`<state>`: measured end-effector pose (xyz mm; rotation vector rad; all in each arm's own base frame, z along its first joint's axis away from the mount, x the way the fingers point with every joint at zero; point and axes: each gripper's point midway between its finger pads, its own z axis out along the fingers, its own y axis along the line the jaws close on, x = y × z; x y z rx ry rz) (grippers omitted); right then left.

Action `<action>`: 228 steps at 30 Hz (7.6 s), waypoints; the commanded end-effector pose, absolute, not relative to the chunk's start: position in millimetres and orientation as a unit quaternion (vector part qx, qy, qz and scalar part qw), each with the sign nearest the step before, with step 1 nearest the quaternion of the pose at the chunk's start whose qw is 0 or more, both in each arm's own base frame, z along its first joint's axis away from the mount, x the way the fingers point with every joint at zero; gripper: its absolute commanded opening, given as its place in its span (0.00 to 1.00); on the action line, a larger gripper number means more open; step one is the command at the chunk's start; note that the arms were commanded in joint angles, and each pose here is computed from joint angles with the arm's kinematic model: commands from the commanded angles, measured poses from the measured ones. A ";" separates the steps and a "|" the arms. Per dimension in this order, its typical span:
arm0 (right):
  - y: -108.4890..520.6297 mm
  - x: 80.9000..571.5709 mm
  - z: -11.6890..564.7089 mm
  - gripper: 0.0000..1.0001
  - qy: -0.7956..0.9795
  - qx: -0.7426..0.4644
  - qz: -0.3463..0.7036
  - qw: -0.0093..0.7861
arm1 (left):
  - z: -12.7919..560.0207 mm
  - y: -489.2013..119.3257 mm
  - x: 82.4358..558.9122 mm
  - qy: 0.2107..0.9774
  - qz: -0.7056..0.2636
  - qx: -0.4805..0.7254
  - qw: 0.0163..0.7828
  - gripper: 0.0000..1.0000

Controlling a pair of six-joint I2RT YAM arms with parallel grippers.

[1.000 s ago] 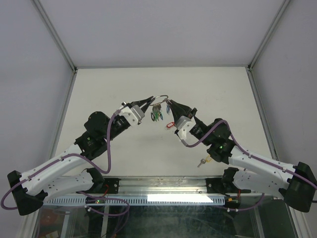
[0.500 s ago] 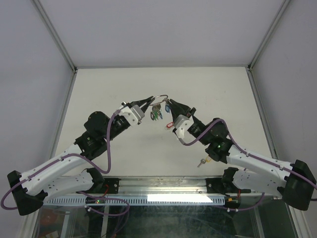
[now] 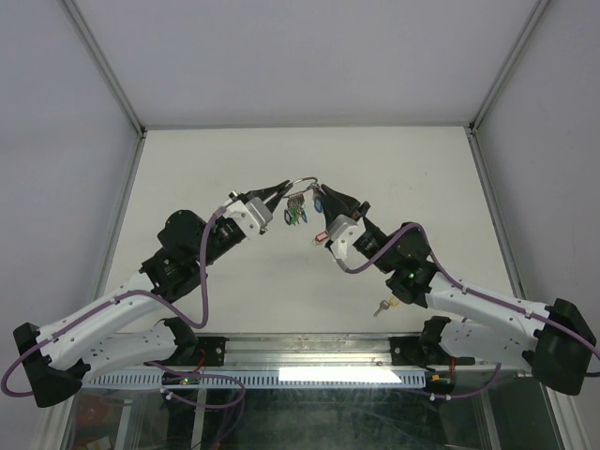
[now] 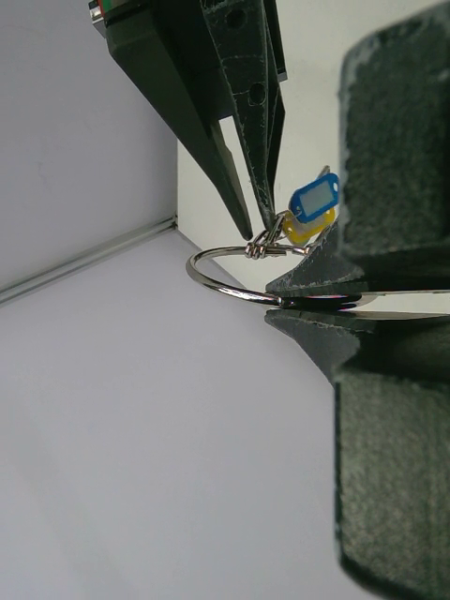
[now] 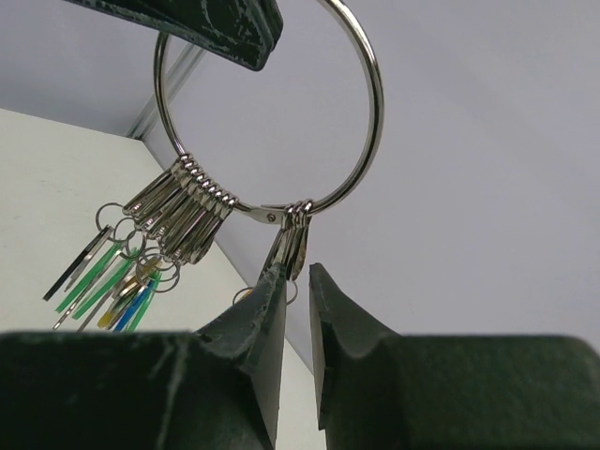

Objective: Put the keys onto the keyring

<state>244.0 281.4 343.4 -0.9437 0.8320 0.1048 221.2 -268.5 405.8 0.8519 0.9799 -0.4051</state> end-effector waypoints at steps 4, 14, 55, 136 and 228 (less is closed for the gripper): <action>276.8 240.6 388.5 0.18 0.354 -0.393 0.054 0.847 | 453.3 -258.4 212.7 0.406 -0.198 0.363 0.815 0.00; 274.0 242.6 390.1 0.15 0.356 -0.387 0.047 0.849 | 453.4 -258.9 212.1 0.405 -0.199 0.364 0.815 0.00; 275.4 241.8 391.2 0.19 0.349 -0.389 0.045 0.852 | 454.0 -264.2 212.1 0.402 -0.205 0.370 0.812 0.00; 276.7 196.7 373.0 0.37 0.447 -0.401 0.231 0.766 | 458.9 -247.5 202.3 0.392 -0.206 0.351 0.825 0.00; 298.6 241.8 359.0 0.25 0.402 -0.387 0.086 0.826 | 464.2 -251.6 199.8 0.388 -0.215 0.359 0.821 0.00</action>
